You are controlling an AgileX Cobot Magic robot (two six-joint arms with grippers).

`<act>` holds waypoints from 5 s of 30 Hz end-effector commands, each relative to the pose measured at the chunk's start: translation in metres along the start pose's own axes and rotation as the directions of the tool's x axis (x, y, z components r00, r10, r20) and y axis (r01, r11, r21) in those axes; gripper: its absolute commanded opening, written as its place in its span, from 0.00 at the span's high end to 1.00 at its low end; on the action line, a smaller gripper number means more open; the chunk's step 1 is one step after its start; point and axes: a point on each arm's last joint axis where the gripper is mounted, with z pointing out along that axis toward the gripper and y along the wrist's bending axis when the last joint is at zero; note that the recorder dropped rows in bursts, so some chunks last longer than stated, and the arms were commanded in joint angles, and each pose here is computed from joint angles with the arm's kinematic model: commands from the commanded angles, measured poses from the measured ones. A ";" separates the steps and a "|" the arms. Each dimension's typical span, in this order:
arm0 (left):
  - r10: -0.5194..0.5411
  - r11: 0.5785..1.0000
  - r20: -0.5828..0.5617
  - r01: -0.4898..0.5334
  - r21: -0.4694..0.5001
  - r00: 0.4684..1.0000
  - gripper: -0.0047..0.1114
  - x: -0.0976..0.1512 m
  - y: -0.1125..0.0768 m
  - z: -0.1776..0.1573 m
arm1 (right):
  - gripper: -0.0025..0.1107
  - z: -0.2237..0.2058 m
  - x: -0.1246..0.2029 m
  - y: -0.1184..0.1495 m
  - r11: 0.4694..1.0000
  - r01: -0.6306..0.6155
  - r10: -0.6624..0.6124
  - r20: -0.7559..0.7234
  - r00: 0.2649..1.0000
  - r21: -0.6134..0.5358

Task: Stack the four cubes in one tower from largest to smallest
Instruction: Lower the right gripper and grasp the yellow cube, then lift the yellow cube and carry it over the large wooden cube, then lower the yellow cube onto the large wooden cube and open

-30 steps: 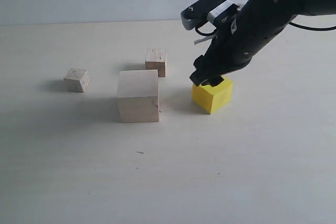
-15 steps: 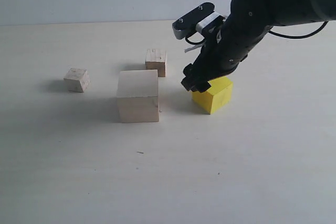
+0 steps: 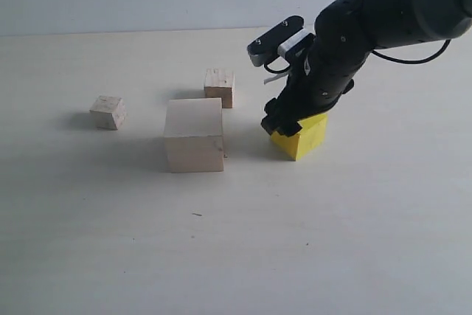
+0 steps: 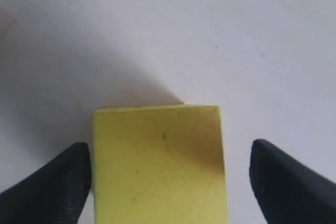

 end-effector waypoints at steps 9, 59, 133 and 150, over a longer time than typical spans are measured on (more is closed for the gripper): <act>-0.011 1.000 0.018 0.011 0.003 1.000 0.96 -0.001 0.000 0.000 | 0.98 -0.021 -0.001 -0.006 1.000 -0.011 0.011 -0.010 1.000 0.019; -0.009 1.000 0.018 0.009 0.003 1.000 0.96 -0.001 0.000 0.000 | 0.98 -0.106 -0.102 0.102 0.870 -0.468 0.452 -0.129 0.883 -0.155; -0.009 1.000 0.018 0.009 0.003 1.000 0.96 -0.001 0.000 0.000 | 0.89 -0.061 -0.104 0.112 0.802 -0.597 0.593 -0.092 0.800 -0.030; -0.009 1.000 0.018 0.009 0.003 1.000 0.96 -0.001 0.000 0.000 | 0.41 -0.061 -0.104 0.112 0.796 -0.605 0.601 -0.093 0.794 -0.024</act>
